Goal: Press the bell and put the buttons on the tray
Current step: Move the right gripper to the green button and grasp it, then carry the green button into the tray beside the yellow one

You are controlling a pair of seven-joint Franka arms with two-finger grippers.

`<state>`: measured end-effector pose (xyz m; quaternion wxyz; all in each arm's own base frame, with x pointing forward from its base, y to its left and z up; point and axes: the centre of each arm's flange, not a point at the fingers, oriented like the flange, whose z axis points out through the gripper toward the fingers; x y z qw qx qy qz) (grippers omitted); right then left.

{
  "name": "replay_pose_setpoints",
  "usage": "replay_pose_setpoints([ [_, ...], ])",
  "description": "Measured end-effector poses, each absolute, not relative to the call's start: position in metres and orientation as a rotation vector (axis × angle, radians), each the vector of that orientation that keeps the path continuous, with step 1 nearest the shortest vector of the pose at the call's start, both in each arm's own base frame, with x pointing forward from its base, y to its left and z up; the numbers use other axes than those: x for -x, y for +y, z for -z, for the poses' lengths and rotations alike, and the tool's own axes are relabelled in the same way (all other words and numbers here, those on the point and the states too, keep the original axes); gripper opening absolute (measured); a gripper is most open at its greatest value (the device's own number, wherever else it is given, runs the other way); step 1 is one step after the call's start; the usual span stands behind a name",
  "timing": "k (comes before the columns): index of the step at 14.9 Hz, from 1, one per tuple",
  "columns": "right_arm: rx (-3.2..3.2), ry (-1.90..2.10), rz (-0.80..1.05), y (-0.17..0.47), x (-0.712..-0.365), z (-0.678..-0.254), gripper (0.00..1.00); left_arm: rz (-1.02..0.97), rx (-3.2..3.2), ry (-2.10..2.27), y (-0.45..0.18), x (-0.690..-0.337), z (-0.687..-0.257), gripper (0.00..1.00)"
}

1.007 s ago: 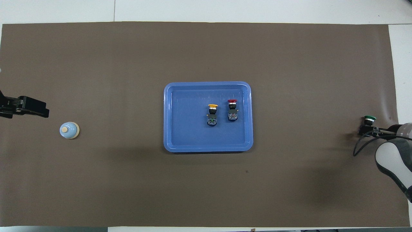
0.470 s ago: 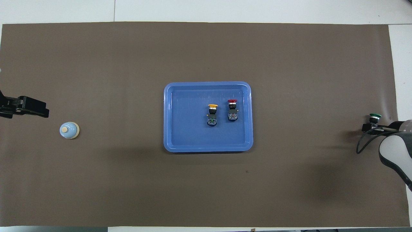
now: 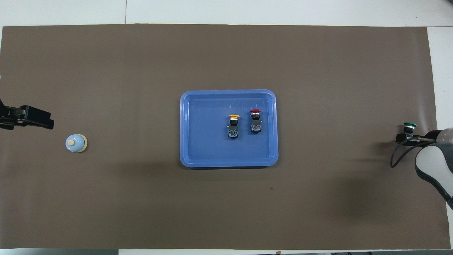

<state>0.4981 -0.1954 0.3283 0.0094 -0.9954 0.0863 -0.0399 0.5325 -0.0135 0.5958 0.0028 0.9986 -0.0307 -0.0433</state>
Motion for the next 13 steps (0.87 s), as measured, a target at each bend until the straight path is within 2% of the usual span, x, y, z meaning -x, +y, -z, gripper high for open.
replay_pose_setpoints([
  [3,3.086,0.294,0.084,-0.131,-0.541,-0.37,0.43,0.136,-3.132,-0.096,-0.014,-0.532,-0.596,1.0],
  [7,3.061,0.394,0.033,0.026,-0.58,-0.421,0.43,0.136,-3.132,-0.096,-0.014,-0.532,-0.596,1.0],
  [10,3.067,0.374,0.044,0.142,-0.578,-0.437,0.43,0.136,-3.132,-0.096,-0.014,-0.532,-0.596,1.0],
  [13,3.07,0.303,0.047,0.226,-0.561,-0.442,0.43,0.136,-3.132,-0.096,-0.014,-0.532,-0.596,1.0],
])
